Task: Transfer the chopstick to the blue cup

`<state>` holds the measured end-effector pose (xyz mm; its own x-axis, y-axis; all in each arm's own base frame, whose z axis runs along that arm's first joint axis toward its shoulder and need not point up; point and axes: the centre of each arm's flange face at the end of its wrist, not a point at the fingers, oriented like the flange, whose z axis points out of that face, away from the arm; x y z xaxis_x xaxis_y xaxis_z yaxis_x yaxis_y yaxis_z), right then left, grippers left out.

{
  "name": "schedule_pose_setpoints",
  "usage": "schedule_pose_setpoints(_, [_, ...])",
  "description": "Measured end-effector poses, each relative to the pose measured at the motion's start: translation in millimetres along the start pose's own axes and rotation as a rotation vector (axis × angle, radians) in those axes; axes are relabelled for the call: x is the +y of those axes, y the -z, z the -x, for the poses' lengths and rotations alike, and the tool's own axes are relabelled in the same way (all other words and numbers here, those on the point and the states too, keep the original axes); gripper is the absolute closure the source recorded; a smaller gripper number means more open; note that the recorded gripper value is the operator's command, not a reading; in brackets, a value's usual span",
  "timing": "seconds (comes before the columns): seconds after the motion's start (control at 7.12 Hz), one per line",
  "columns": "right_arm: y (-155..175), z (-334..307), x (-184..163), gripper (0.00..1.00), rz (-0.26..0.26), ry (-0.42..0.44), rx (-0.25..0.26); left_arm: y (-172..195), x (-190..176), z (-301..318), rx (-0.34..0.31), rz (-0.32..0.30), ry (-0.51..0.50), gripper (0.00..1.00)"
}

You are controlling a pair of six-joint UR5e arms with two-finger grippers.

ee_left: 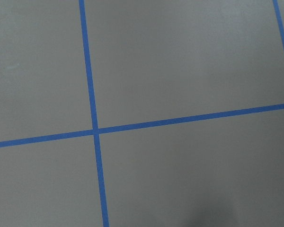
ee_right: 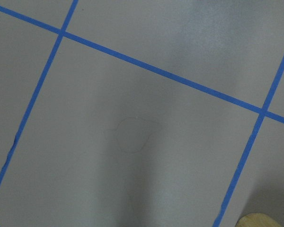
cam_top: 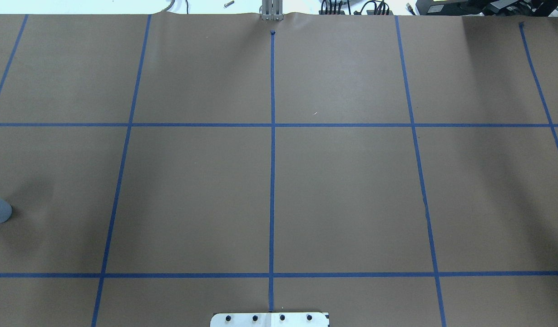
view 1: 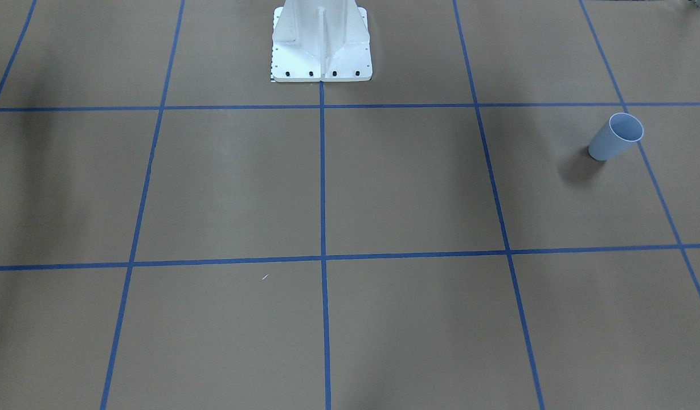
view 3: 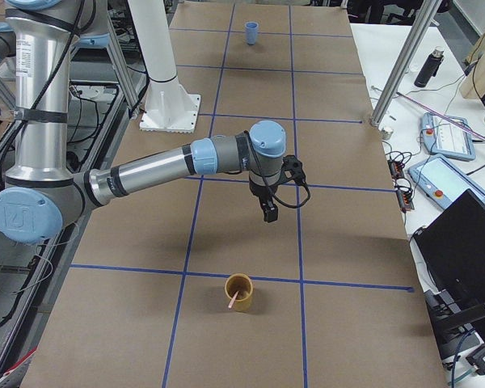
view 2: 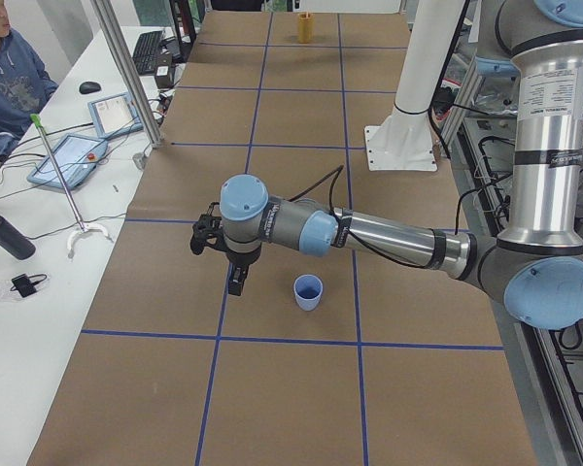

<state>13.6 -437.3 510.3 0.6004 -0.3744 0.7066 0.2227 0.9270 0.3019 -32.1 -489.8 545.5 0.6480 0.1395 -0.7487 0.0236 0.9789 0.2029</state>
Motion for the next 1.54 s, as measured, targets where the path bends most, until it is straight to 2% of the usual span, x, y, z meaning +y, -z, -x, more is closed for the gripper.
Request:
schedule_pose_setpoints(0.14, [1, 0, 3, 0.0, -0.009, -0.009, -0.027, -4, 1, -1, 0.002, 0.007, 0.019, 0.02])
schedule_pose_setpoints(0.42, [-3, -5, 3, 0.0, -0.038, 0.017, -0.042, -31, 20, -3, 0.005, 0.057, 0.038, 0.02])
schedule_pose_setpoints(0.7, [-12, -16, 3, 0.0, -0.076, 0.064, -0.038, -59, 70, 7, 0.009, 0.072, 0.021, 0.02])
schedule_pose_setpoints(0.98, [-18, -19, 7, 0.0, -0.096, 0.091, -0.035, -73, 110, 13, 0.013, 0.068, 0.061, 0.02])
schedule_pose_setpoints(1.26, [-19, -19, 10, 0.0, -0.112, 0.111, -0.033, -101, 123, -6, 0.004, 0.125, 0.116, 0.02])
schedule_pose_setpoints(1.54, [-25, -22, 12, 0.0, -0.105, 0.105, -0.037, -119, 127, -17, -0.036, 0.148, 0.116, 0.02])
